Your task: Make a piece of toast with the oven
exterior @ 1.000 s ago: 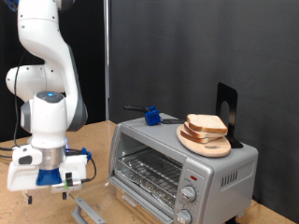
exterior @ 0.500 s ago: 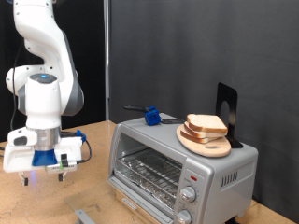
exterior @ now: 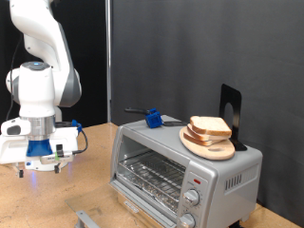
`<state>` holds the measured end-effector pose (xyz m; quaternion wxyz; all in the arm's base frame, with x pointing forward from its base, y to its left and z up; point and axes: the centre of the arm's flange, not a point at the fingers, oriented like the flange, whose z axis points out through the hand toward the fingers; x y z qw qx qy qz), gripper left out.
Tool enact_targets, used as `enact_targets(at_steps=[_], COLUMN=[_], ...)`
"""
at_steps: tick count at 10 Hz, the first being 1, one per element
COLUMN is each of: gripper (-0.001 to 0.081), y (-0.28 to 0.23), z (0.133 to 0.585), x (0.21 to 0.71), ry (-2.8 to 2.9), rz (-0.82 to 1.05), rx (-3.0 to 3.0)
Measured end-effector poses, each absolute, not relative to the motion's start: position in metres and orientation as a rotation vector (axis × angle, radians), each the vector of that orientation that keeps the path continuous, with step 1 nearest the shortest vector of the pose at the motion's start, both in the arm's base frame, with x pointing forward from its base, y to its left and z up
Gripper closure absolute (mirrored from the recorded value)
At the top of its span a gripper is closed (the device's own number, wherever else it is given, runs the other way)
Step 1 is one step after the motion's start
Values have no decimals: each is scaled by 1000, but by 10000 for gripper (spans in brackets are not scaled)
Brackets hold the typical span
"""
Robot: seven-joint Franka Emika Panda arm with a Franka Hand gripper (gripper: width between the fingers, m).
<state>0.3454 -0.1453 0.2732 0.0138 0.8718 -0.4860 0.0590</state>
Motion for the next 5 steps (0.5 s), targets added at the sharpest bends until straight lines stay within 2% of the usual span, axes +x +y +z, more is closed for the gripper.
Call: enact_targets(at_steps=[5], gripper=[7], y=[-118], z=[321], x=[396], ry=[-1611], rz=[310], rx=[3100])
